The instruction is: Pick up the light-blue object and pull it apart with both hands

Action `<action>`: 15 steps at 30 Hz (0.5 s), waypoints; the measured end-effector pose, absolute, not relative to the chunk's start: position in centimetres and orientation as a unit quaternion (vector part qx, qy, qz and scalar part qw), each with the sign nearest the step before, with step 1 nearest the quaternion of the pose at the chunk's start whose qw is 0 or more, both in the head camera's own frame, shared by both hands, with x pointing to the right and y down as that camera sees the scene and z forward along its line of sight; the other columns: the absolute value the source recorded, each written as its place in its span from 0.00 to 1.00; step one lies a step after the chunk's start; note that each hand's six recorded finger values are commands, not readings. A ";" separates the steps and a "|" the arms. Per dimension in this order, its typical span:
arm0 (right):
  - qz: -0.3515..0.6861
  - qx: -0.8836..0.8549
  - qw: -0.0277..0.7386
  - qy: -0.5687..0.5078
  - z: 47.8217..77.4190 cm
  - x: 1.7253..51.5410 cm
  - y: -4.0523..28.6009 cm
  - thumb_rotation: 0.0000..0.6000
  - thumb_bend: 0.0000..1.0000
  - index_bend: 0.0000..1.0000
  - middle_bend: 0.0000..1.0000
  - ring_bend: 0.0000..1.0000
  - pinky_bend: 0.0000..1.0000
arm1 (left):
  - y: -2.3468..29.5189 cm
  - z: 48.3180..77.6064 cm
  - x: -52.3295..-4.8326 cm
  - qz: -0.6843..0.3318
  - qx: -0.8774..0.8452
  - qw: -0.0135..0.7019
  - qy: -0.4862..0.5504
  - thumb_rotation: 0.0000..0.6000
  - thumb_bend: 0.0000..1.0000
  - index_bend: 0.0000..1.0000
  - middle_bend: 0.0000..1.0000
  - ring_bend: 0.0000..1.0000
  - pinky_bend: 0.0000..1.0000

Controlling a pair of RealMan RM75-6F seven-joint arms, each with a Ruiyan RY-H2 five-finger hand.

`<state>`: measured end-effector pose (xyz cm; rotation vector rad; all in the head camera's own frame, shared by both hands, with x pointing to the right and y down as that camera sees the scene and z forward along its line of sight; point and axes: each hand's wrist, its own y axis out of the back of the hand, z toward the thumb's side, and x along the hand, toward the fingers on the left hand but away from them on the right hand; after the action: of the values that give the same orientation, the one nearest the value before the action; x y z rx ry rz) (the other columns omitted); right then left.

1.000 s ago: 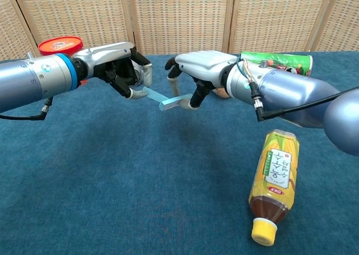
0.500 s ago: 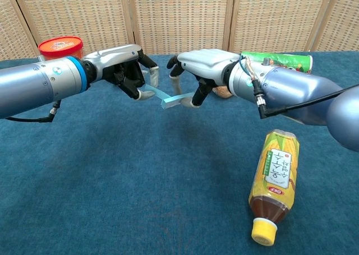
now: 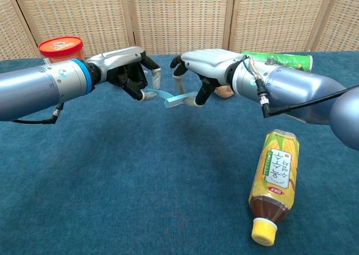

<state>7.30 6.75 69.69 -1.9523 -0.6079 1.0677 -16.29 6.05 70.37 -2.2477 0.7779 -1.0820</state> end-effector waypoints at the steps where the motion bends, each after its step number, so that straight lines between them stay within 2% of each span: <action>1: 0.423 -0.774 0.405 -0.241 69.7 7.3 6.7 1.00 0.52 0.60 0.11 0.00 0.00 | 6.0 70.4 -16.4 -0.401 -0.830 0.260 0.289 1.00 0.61 0.74 1.00 1.00 1.00; 6: 0.426 -0.770 0.409 -0.242 69.8 7.7 6.5 1.00 0.52 0.60 0.11 0.00 0.00 | 5.8 70.6 -16.7 -0.402 -0.827 0.260 0.293 1.00 0.70 0.78 1.00 1.00 1.00; 15: 0.448 -0.752 0.418 -0.244 70.7 9.6 5.6 1.00 0.52 0.60 0.11 0.00 0.00 | 5.3 70.5 -19.2 -0.415 -0.816 0.272 0.298 1.00 0.71 0.79 1.00 1.00 1.00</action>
<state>9.61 5.63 70.71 -1.8858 -0.6127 1.1245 -19.21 5.26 70.50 -2.1957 0.8026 -1.1165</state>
